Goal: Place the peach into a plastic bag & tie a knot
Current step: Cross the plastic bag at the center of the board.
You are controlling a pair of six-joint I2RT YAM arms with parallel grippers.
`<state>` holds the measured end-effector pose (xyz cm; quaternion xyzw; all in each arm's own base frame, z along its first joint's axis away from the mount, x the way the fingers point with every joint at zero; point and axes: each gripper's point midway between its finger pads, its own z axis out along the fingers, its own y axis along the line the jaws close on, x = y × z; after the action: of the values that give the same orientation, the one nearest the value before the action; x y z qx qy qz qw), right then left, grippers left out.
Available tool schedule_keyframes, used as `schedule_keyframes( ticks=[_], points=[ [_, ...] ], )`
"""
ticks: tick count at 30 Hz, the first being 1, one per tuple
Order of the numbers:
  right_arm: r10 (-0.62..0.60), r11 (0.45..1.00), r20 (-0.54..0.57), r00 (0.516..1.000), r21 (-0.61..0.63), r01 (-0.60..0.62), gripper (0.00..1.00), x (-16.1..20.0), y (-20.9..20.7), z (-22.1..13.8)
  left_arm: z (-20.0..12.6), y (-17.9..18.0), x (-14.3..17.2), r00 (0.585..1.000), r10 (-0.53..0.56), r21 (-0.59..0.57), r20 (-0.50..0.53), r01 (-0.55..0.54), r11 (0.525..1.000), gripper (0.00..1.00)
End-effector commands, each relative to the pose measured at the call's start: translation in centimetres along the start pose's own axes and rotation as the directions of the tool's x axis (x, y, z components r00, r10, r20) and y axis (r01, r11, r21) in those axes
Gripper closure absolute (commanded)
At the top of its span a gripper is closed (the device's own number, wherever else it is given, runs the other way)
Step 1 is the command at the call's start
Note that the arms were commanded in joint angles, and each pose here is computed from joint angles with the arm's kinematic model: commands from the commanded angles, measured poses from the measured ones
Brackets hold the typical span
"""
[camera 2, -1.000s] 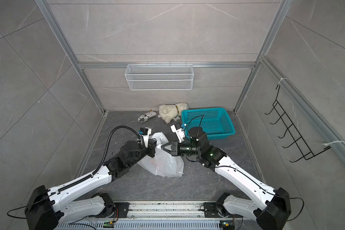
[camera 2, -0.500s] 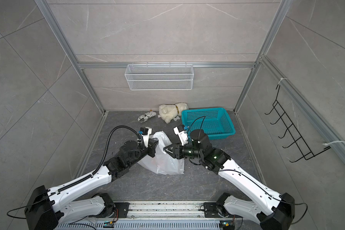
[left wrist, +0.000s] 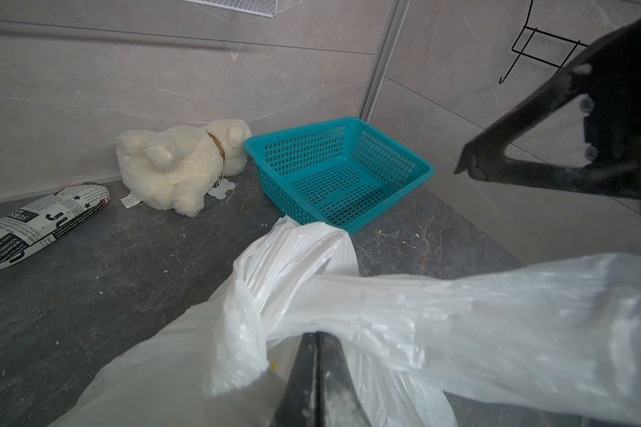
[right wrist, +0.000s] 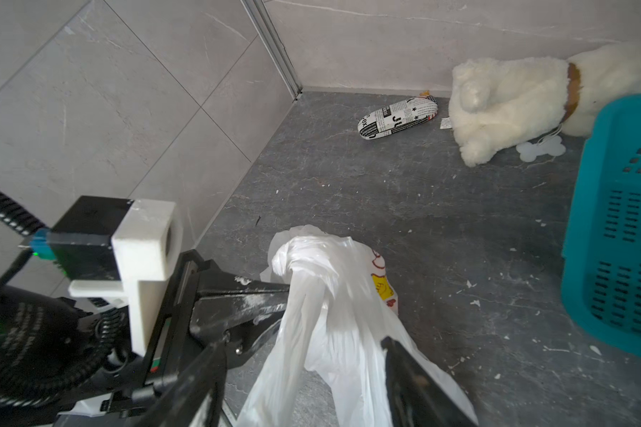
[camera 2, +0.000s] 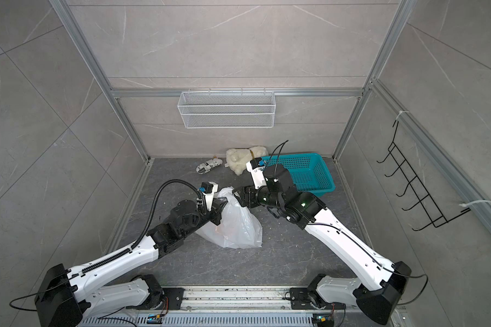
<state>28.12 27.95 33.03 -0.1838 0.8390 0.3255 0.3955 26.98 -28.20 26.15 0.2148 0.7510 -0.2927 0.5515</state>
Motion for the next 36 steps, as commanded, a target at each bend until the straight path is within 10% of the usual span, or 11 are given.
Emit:
schedule_keyframes(
  ticks=[1,6,19,36],
  points=[
    [-0.031,0.999,0.023,0.999,0.012,0.031,0.22,-1.4,-0.6,-0.9,-0.3,-0.5,-1.2,0.999,0.041,0.012,0.030,-0.041,0.999,1.00],
    [-0.117,0.988,-0.180,0.977,-0.119,0.097,0.01,-0.8,1.3,1.0,-0.1,-0.6,-1.0,0.998,0.064,0.010,0.017,-0.064,0.998,1.00],
    [-0.128,0.991,-0.357,0.925,-0.081,0.106,0.01,1.6,0.2,5.4,-0.1,-0.7,-1.1,0.996,0.084,0.000,0.019,-0.084,0.996,1.00],
    [-0.079,0.989,-0.431,0.899,-0.144,0.017,0.37,4.0,0.4,6.5,-0.4,-0.9,-1.8,0.995,0.089,0.004,0.033,-0.089,0.996,1.00]
  ],
)
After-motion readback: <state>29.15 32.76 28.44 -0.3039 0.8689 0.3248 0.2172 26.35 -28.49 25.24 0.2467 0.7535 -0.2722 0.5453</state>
